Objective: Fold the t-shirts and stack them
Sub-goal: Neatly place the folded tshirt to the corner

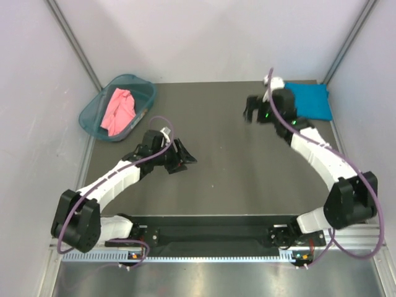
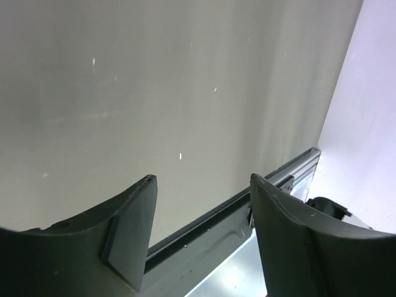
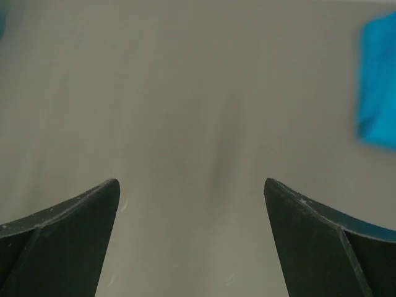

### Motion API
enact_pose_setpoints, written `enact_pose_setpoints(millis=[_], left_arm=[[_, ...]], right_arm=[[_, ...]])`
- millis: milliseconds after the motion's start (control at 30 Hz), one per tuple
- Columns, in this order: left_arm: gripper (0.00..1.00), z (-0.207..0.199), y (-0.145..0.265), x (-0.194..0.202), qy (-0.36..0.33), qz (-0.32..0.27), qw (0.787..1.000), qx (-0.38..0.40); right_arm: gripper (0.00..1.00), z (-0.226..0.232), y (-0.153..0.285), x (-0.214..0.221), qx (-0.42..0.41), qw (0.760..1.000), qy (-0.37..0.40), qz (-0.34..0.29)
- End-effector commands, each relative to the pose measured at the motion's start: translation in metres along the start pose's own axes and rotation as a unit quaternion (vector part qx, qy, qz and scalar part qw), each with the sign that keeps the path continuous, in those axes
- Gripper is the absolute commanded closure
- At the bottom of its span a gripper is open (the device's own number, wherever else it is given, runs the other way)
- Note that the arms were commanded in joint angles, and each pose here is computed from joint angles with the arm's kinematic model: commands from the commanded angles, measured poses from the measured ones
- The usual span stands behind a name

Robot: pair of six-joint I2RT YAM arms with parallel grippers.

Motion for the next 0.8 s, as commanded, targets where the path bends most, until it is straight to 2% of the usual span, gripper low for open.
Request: enact_pose_setpoints(millis=[0, 33, 100, 133, 200, 233, 267, 333, 367, 433, 467, 500, 533, 567, 600, 667, 733, 767], left_arm=[[0.33, -0.019, 0.003, -0.004, -0.002, -0.055, 0.998, 0.029], [0.32, -0.022, 0.005, 0.0, -0.01, -0.065, 0.997, 0.037], [0.32, -0.026, 0.008, 0.007, -0.026, -0.083, 0.995, 0.04], [0.32, -0.028, 0.014, 0.011, -0.032, -0.098, 0.993, 0.051], [0.3, -0.029, 0.021, 0.013, -0.034, -0.127, 0.989, 0.065], [0.3, -0.022, 0.028, 0.021, -0.025, -0.139, 0.987, 0.076], [0.27, -0.012, 0.048, 0.029, 0.003, -0.193, 0.975, 0.112], [0.27, -0.008, 0.053, 0.033, 0.012, -0.204, 0.971, 0.123], [0.27, -0.016, 0.072, 0.032, 0.025, -0.233, 0.959, 0.16], [0.27, 0.005, 0.07, 0.049, 0.049, -0.23, 0.958, 0.161], [0.27, -0.002, 0.087, 0.05, 0.06, -0.249, 0.946, 0.2], [0.27, 0.008, 0.083, 0.056, 0.07, -0.249, 0.946, 0.195], [0.27, 0.01, 0.087, 0.058, 0.073, -0.254, 0.943, 0.203], [0.26, 0.018, 0.079, 0.067, 0.061, -0.23, 0.955, 0.178], [0.26, 0.003, 0.084, 0.074, 0.031, -0.201, 0.959, 0.199], [0.26, 0.0, 0.081, 0.079, 0.013, -0.181, 0.963, 0.199], [0.26, -0.006, 0.084, 0.08, 0.011, -0.186, 0.956, 0.226], [0.26, -0.012, 0.092, 0.078, 0.021, -0.199, 0.946, 0.255]], right_arm=[[0.0, 0.058, 0.04, 0.031, -0.103, 0.992, -0.077, 0.004], [0.0, 0.07, 0.057, 0.063, -0.124, 0.987, -0.095, 0.023], [0.0, 0.083, 0.074, 0.082, -0.165, 0.979, -0.119, 0.016], [0.0, 0.078, 0.088, 0.111, -0.169, 0.974, -0.149, 0.03], [0.0, 0.071, 0.101, 0.132, -0.173, 0.967, -0.183, 0.029], [0.0, 0.061, 0.113, 0.157, -0.167, 0.962, -0.211, 0.035], [0.0, 0.042, 0.134, 0.196, -0.152, 0.948, -0.278, 0.039], [0.0, 0.036, 0.139, 0.213, -0.143, 0.944, -0.291, 0.054], [0.0, 0.03, 0.149, 0.229, -0.143, 0.934, -0.322, 0.056], [0.0, 0.023, 0.155, 0.244, -0.135, 0.926, -0.349, 0.057], [0.0, 0.023, 0.163, 0.24, -0.152, 0.914, -0.375, 0.031], [0.0, 0.015, 0.165, 0.259, -0.13, 0.914, -0.381, 0.052], [0.0, 0.009, 0.168, 0.258, -0.123, 0.913, -0.387, 0.038], [0.0, 0.007, 0.172, 0.26, -0.117, 0.91, -0.395, 0.041], [0.0, -0.001, 0.17, 0.268, -0.084, 0.917, -0.386, 0.057], [0.0, -0.005, 0.169, 0.282, -0.049, 0.921, -0.373, 0.098], [0.0, -0.006, 0.168, 0.286, -0.042, 0.922, -0.371, 0.108], [0.0, -0.005, 0.167, 0.288, -0.05, 0.923, -0.366, 0.104]])
Point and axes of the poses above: each gripper's point midway between its finger pads, its own y axis back along the fingers, its own z axis along the line the jaws close on, x = y × z, the point moved 1 cm from there along y, back along the fingers, and after that the axes turned 8 degrees about -y, right-handed, at the moved point
